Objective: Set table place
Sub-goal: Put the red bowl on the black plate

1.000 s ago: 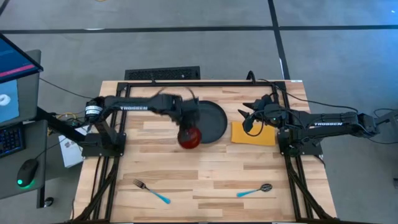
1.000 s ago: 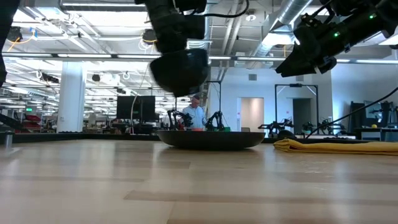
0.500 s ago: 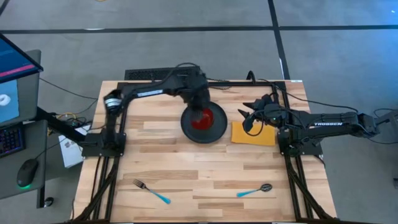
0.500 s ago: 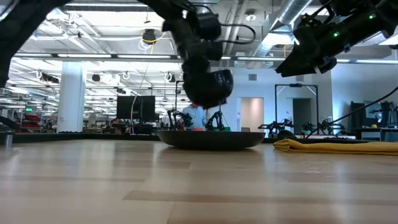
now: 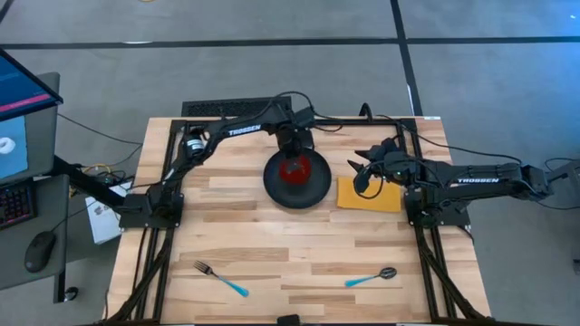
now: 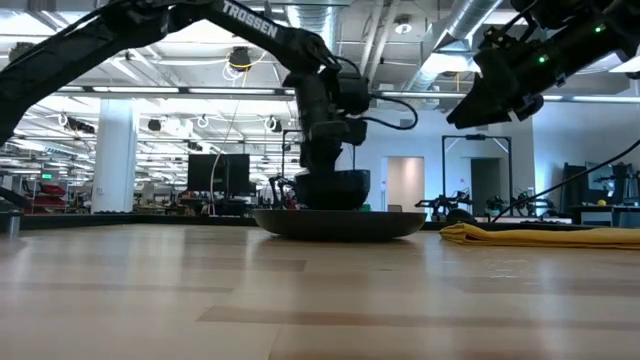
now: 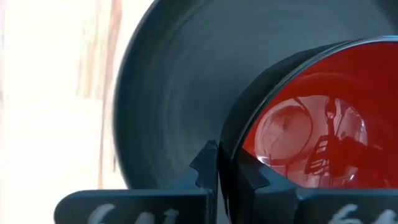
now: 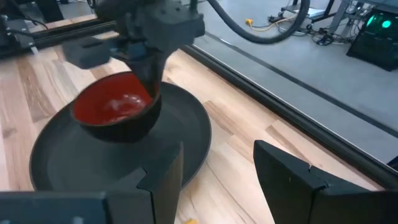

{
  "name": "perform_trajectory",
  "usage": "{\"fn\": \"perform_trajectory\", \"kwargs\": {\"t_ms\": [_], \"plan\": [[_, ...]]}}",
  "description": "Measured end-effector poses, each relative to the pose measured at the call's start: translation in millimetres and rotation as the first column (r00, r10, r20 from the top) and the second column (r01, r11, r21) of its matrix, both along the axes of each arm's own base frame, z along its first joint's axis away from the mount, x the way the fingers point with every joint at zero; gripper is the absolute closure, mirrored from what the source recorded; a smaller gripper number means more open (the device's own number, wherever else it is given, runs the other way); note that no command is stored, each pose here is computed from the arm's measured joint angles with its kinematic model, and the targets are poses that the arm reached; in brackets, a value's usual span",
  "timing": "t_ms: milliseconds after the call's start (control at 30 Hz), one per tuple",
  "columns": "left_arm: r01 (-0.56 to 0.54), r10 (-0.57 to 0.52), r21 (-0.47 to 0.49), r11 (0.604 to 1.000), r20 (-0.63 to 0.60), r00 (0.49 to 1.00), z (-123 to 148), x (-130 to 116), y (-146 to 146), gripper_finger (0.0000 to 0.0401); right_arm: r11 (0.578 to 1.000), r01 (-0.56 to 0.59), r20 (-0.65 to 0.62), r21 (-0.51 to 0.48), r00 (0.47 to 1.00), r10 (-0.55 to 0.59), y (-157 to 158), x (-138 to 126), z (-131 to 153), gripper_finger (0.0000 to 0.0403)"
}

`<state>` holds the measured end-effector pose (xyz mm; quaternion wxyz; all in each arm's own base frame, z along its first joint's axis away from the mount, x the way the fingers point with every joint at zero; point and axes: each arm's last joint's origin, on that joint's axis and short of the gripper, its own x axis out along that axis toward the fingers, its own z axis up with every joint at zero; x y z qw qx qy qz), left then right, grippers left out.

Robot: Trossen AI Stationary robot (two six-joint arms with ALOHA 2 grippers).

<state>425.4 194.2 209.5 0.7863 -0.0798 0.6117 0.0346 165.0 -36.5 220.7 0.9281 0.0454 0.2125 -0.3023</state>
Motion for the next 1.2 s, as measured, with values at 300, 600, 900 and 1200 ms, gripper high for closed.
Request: {"fn": "perform_trajectory", "kwargs": {"t_ms": [300,600,900,1200], "plan": [[-0.048,0.048,-0.029,0.998,0.022,0.999,-6.6,-5.5,12.5,0.0401,1.000,0.000,-0.003,0.001,1.000,0.000,0.0,-0.1,-0.2,0.0181],[-0.039,0.040,-0.050,0.998,0.012,0.999,-13.3,-5.0,7.9,0.0401,1.000,0.002,-0.007,0.001,1.000,-0.002,-0.3,-0.4,-0.6,0.0181],[-0.054,0.053,-0.117,0.992,-0.011,0.999,-24.5,-4.0,6.8,0.0396,1.000,0.001,-0.010,0.002,1.000,-0.001,-0.2,-0.5,-0.8,0.0181],[-0.060,0.056,-0.144,0.988,-0.026,0.998,-37.1,-0.7,7.9,0.0393,1.000,0.000,-0.030,0.005,1.000,0.000,0.2,-1.3,-2.5,0.0181]]}}
